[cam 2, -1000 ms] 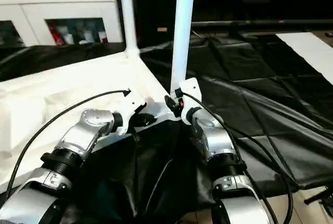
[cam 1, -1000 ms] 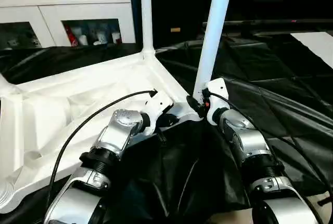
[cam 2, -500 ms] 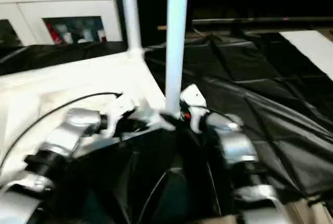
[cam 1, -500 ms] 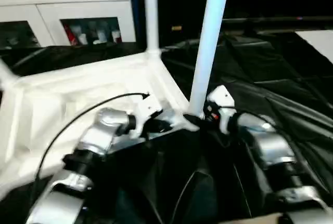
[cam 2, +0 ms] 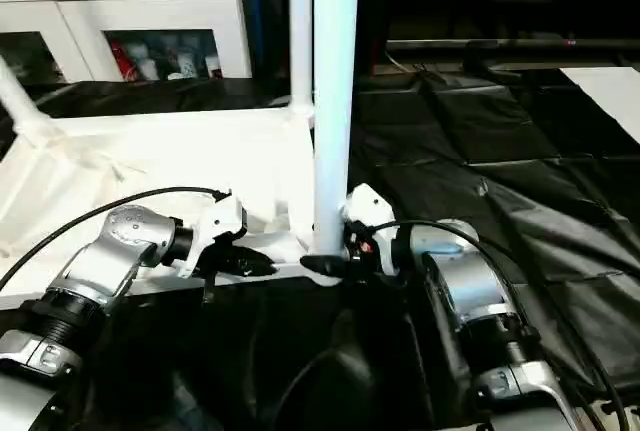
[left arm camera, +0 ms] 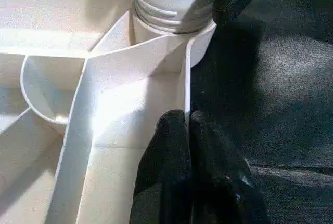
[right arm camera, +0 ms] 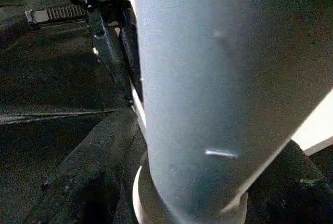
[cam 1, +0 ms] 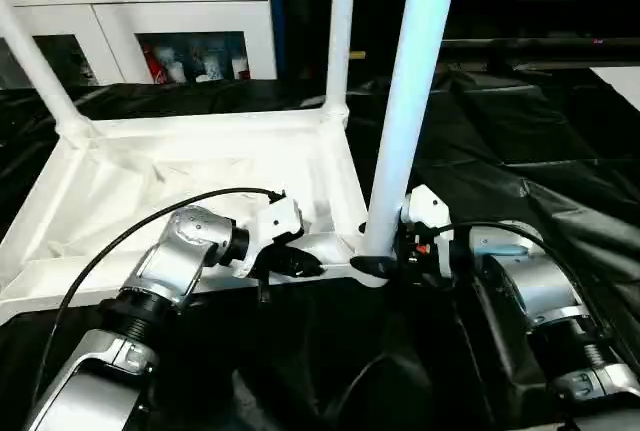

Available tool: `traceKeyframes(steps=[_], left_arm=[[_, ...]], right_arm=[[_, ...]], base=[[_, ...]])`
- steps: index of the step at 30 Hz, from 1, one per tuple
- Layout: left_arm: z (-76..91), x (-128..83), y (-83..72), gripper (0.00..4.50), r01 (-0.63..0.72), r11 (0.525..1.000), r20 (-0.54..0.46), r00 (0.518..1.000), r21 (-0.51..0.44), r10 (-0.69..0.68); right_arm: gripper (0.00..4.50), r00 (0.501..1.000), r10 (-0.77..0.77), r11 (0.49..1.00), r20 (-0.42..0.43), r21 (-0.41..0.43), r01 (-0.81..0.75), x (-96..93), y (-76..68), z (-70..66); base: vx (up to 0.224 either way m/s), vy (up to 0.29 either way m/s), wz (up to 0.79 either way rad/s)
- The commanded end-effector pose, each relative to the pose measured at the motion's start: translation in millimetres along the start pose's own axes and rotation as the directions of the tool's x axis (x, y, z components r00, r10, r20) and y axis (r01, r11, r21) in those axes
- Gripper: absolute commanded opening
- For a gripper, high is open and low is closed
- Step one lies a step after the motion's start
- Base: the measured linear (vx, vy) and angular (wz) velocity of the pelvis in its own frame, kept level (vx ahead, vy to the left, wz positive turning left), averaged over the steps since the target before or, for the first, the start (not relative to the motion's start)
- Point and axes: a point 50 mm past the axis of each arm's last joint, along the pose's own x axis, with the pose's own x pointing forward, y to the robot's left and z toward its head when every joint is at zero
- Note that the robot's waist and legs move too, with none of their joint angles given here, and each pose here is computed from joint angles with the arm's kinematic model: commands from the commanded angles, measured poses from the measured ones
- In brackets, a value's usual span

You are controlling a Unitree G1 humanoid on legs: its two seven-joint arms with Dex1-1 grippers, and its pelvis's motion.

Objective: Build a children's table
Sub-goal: Rotate leg to tighten

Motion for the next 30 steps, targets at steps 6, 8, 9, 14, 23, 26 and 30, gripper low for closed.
traceKeyframes(steps=[6, 8, 9, 14, 23, 26, 30], left_arm=[[21.7, 15, -2.9, 0.0, 0.012, 0.997, 0.064, 0.998, 0.077, -0.017], [24.2, 19, 1.9, 0.0, -0.05, 0.997, 0.079, 0.996, 0.057, 0.046], [24.5, 19, 2.3, 0.0, -0.055, 0.997, 0.08, 0.996, 0.055, 0.051], [38.0, 35, 17.2, 0.0, -0.251, 0.966, 0.118, 0.959, -0.058, 0.257], [60.3, 60, 16.9, 0.0, -0.327, 0.937, 0.18, 0.921, -0.121, 0.345], [61.3, 61, 14.8, 0.0, -0.315, 0.945, 0.181, 0.928, -0.086, 0.326], [56.2, 57, 12.2, 0.0, -0.279, 0.959, 0.172, 0.944, -0.047, 0.282]], right_arm=[[2.49, 0.975, 0.221, 0.974, -0.039, 0.056, -0.218, 31.1, 30.4, -12.9], [2.37, 0.988, 0.156, 0.985, -0.012, 0.073, -0.155, 35.2, 27.0, -13.4], [2.3, 0.989, 0.146, 0.987, -0.009, 0.076, -0.145, 35.9, 26.4, -13.3], [2.07, 0.975, -0.221, 0.949, 0.024, 0.233, 0.21, 56.1, 3.6, -14.2], [2.01, 0.87, -0.493, 0.812, -0.022, 0.348, 0.469, 77.8, -7.8, -8.6], [2.56, 0.902, -0.429, 0.867, 0.042, 0.301, 0.398, 85.6, -2.0, 0.4], [2.7, 0.928, -0.366, 0.896, 0.072, 0.297, 0.33, 84.2, 2.0, 2.8]], base=[[0.0, 0.0, 0.0], [0.0, 0.0, 0.0], [0.0, 0.0, 0.0], [0.0, 0.0, 0.0], [-0.018, 0.006, -0.01], [0.0, 0.0, 0.0], [0.0, 0.0, 0.0]])
